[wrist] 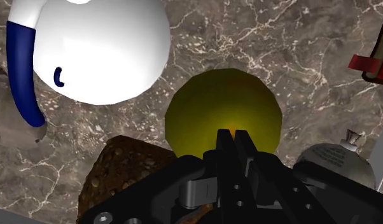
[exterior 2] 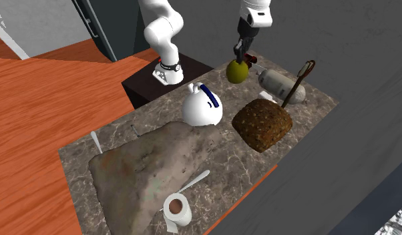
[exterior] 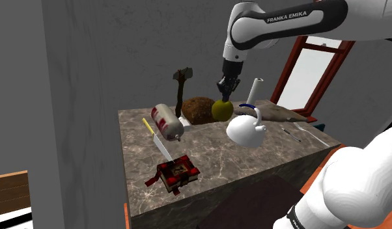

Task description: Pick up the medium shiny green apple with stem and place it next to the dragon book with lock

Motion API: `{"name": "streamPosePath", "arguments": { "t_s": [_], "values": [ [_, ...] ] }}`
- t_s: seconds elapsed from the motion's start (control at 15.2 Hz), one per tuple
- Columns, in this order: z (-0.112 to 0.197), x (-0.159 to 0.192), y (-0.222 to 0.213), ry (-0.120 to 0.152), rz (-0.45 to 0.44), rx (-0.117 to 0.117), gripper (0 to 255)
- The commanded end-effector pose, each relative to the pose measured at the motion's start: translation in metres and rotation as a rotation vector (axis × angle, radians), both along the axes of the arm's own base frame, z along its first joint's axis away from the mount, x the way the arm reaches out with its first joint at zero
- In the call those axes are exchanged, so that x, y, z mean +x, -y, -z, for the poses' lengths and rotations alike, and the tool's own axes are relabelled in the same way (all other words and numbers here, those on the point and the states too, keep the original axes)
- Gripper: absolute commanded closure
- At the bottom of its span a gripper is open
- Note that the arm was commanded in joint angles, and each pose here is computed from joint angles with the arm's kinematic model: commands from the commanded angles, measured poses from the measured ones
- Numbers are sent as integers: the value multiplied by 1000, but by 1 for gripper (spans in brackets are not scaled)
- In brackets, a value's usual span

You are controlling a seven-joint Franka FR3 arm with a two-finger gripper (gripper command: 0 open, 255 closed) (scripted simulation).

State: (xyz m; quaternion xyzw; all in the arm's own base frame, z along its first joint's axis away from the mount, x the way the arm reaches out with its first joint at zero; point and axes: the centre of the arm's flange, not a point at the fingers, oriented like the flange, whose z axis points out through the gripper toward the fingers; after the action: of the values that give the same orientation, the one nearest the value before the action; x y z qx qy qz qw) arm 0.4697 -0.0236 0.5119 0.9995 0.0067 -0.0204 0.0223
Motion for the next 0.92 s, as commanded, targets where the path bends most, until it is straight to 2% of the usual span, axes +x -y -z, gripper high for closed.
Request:
{"name": "streamPosePath", "arguments": {
  "t_s": [0.0,0.59,0.86],
  "values": [
    [-11,0,0,0,0,0,255],
    [-59,0,0,0,0,0,255],
    [-60,11,-51,0,0,0,255]
  ]
}}
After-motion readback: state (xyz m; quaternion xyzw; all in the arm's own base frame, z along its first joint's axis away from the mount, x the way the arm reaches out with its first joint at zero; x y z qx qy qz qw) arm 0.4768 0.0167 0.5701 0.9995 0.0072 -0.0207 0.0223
